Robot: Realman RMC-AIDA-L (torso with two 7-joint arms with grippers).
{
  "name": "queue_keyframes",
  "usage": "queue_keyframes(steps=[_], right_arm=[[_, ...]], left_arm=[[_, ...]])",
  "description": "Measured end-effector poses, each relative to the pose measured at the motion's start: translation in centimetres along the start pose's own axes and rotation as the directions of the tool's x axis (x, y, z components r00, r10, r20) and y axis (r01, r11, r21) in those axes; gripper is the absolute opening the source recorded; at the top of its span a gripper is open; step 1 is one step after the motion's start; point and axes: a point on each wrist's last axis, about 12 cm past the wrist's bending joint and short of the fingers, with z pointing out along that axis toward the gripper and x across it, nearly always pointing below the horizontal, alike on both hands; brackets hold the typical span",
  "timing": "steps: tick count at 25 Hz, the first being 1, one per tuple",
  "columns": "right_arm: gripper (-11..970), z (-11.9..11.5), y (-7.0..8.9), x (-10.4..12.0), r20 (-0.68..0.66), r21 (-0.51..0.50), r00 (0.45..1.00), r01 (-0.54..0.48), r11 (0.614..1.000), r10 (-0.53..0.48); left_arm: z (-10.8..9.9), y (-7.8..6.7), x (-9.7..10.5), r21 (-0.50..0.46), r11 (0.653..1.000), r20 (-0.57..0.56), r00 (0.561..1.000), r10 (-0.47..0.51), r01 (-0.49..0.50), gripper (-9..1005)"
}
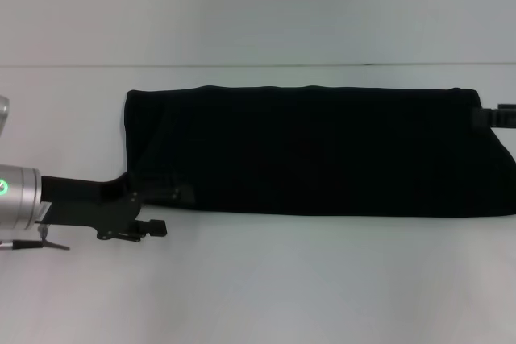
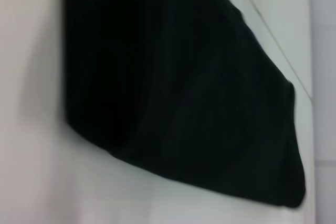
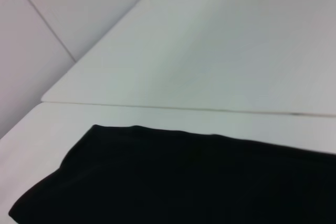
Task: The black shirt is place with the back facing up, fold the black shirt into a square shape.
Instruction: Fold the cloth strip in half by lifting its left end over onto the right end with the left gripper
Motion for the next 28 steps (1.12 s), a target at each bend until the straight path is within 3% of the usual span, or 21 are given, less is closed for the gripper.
queue_keyframes(steps=[6, 14, 28], right_arm=[[845, 0.3, 0.3, -0.6, 0.024, -0.019, 0.998, 0.051, 0.999, -0.051], [929, 0.3, 0.4, -1.0, 0.056, -0.018, 0.993, 0.103, 0.994, -0.102], [925, 0.4, 0.4, -1.3, 0.071, -0.009, 0.990, 0.124, 0.992, -0.123]], left_arm=[[0.1, 1.0, -0.5, -0.024, 0.991, 0.080, 0.988, -0.130, 0.132, 880], [0.7, 1.6, -0.6, -0.018, 0.963, 0.126, 0.956, -0.266, 0.270, 879], [1.2, 1.9, -1.6, -0.037, 0.956, 0.201, 0.940, -0.277, 0.290, 878]])
